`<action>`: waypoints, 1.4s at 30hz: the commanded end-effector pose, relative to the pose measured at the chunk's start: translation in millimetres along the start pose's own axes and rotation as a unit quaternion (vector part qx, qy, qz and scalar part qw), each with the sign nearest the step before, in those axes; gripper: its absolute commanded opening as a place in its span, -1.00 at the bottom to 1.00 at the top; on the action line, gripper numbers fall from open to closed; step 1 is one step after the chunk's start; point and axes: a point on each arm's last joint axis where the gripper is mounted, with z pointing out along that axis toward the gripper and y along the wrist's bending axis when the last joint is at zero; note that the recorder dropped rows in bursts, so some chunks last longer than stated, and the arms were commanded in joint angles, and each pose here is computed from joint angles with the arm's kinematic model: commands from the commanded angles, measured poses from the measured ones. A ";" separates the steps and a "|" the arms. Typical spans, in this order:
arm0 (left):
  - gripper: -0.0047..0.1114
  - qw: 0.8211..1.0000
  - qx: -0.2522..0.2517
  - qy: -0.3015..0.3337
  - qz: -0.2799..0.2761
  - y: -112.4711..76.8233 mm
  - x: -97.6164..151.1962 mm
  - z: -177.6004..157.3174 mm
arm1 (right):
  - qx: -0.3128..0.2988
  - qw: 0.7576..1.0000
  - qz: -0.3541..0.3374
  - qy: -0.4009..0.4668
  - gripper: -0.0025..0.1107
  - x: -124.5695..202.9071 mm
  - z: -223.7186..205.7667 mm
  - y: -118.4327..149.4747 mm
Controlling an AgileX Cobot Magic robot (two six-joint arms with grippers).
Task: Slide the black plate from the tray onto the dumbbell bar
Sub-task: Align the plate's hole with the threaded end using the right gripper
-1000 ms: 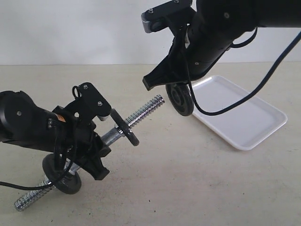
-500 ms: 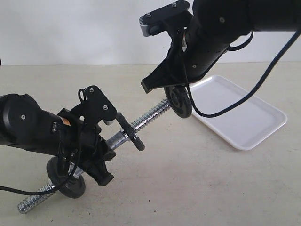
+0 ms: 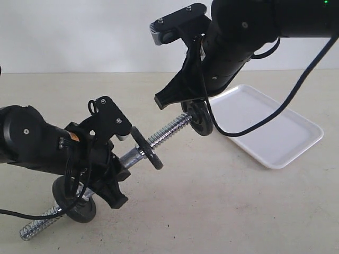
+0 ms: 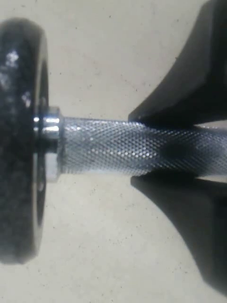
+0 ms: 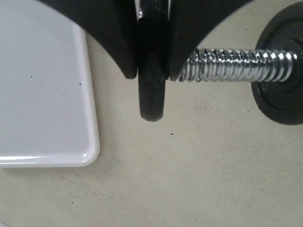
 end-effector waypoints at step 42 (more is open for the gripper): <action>-0.84 0.983 -0.125 -0.130 -0.015 24.6 -33.0 -18.4 | 0.002 1.000 0.002 -0.017 -0.96 -12.3 -7.8 -0.9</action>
